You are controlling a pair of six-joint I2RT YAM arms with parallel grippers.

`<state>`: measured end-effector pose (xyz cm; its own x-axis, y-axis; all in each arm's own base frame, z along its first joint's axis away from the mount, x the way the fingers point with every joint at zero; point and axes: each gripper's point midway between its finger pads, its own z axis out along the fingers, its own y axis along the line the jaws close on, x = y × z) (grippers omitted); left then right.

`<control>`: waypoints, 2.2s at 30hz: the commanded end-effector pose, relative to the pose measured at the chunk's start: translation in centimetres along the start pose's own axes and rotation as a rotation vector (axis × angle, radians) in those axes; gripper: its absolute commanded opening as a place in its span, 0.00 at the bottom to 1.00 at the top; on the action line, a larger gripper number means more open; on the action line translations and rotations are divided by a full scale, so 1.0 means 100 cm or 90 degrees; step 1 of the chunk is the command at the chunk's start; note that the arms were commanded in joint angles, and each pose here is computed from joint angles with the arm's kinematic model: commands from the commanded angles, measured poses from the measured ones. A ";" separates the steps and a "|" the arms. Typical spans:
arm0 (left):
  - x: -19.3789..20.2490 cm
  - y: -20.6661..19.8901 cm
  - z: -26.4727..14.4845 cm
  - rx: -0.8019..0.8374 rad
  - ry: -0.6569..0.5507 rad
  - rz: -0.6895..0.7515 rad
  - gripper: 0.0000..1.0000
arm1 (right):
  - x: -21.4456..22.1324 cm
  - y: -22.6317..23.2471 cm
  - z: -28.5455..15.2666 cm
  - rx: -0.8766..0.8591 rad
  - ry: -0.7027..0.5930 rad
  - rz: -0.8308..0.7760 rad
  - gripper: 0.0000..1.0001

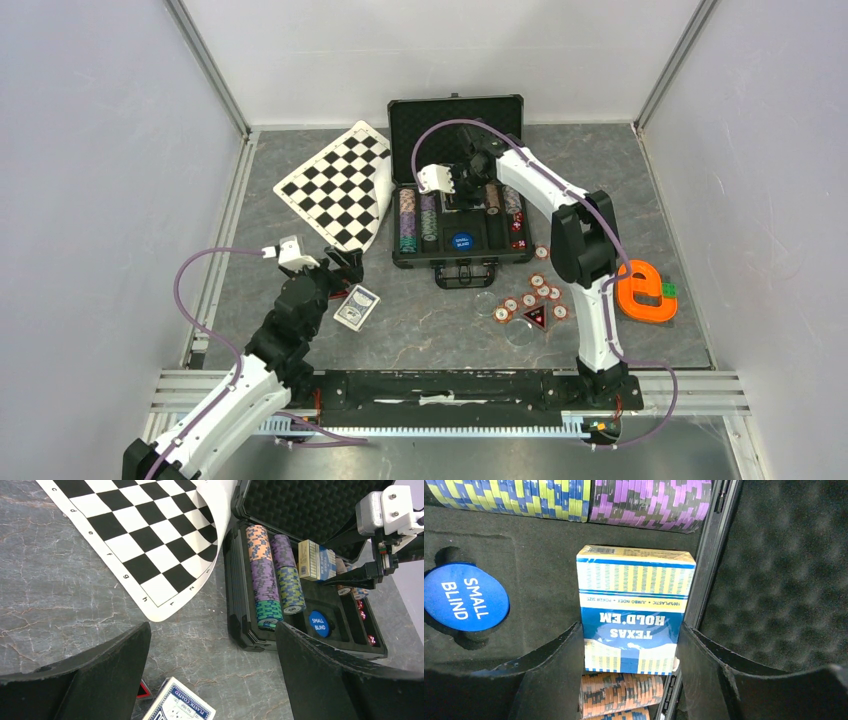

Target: Pack up texas hold em set

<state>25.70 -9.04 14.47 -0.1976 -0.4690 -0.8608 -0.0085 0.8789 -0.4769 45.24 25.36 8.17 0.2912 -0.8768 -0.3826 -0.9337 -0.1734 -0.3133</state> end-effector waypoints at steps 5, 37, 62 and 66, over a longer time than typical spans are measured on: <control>-0.008 -0.003 0.002 0.006 -0.022 0.012 1.00 | 0.010 0.027 0.007 -0.061 0.039 0.044 0.64; -0.011 -0.002 0.000 0.006 -0.029 0.012 1.00 | -0.060 -0.057 -0.129 0.174 -0.613 0.655 0.98; -0.010 -0.001 0.001 0.001 -0.026 0.014 1.00 | -0.043 -0.079 -0.017 0.397 -0.279 0.760 0.00; -0.009 0.000 0.001 -0.002 -0.025 0.016 1.00 | -0.016 -0.059 0.007 0.406 -0.204 0.793 0.00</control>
<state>25.68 -9.01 14.65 -0.1918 -0.4709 -0.8611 -0.0058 0.8779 -0.4788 50.39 30.23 12.44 -0.4590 -0.1339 -0.8783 -0.4863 0.8652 0.1222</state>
